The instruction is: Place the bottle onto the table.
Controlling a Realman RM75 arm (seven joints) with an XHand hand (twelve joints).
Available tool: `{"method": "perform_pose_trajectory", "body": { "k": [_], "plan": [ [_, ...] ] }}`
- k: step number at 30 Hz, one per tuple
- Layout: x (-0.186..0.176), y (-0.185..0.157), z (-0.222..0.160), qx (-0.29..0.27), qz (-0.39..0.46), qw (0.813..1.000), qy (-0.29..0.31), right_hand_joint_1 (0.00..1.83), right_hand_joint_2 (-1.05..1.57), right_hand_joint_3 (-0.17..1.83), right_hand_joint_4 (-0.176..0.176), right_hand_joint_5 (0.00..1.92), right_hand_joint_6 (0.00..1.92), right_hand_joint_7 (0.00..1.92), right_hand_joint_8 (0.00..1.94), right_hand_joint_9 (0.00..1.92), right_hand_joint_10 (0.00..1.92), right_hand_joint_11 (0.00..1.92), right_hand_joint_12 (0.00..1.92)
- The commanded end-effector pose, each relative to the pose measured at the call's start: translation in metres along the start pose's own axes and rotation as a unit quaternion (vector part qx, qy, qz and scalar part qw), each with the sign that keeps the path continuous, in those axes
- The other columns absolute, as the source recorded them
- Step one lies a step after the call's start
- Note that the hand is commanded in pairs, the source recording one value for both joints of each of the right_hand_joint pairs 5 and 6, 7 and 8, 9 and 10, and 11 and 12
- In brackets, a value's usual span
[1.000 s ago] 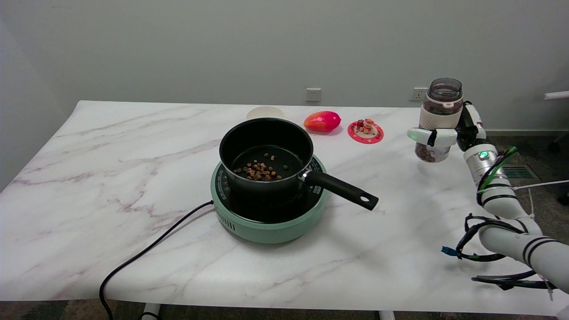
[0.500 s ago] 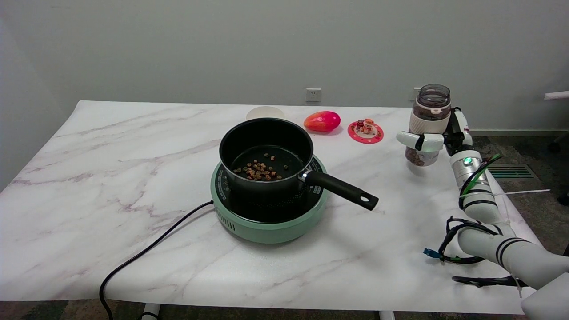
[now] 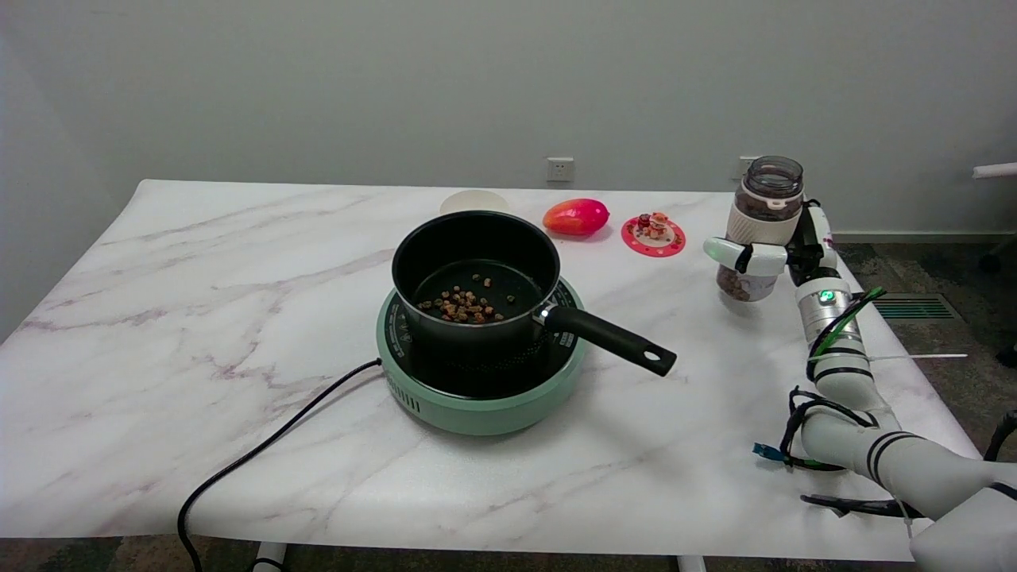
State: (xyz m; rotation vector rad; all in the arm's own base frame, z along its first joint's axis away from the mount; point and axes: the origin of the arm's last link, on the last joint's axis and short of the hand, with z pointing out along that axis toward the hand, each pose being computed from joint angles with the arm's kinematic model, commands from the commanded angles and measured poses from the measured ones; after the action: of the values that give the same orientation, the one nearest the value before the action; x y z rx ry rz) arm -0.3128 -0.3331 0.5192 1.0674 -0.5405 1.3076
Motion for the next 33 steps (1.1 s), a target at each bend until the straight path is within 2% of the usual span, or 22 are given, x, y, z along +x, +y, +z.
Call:
{"method": "perform_pose_trajectory", "body": {
  "k": [1,18,21,22,24,27,29,33],
  "plan": [
    [-0.014,0.011,-0.013,-0.014,0.036,0.999,0.016,1.43,1.36,0.57,0.0,1.92,1.92,1.92,1.92,1.43,1.43,1.29,1.29],
    [-0.014,0.018,-0.024,-0.021,0.041,0.999,0.016,1.45,1.29,0.61,0.0,1.91,1.91,1.92,1.92,1.41,1.41,1.28,1.28],
    [-0.013,0.017,-0.025,-0.02,0.041,0.999,0.017,1.52,0.98,0.87,0.0,1.69,1.69,1.84,1.84,1.35,1.35,1.24,1.24],
    [-0.013,0.017,-0.025,-0.02,0.041,0.999,0.017,1.54,0.78,1.08,0.0,1.58,1.58,1.77,1.77,1.33,1.33,1.22,1.22],
    [-0.013,0.018,-0.025,-0.02,0.04,0.999,0.016,1.52,0.25,1.58,0.0,1.24,1.24,1.54,1.54,1.25,1.25,1.1,1.1],
    [-0.013,0.017,-0.025,-0.019,0.04,0.999,0.017,1.47,-0.09,1.66,0.0,1.01,1.01,1.4,1.4,1.16,1.16,0.98,0.98],
    [-0.013,0.017,-0.025,-0.019,0.04,0.999,0.017,1.44,-0.27,1.63,0.0,0.87,0.87,1.3,1.3,1.1,1.1,0.89,0.89],
    [-0.013,0.016,-0.025,-0.016,0.04,0.999,0.017,1.41,-0.37,1.51,0.0,0.71,0.71,1.21,1.21,1.03,1.03,0.8,0.8]
  ]
}}
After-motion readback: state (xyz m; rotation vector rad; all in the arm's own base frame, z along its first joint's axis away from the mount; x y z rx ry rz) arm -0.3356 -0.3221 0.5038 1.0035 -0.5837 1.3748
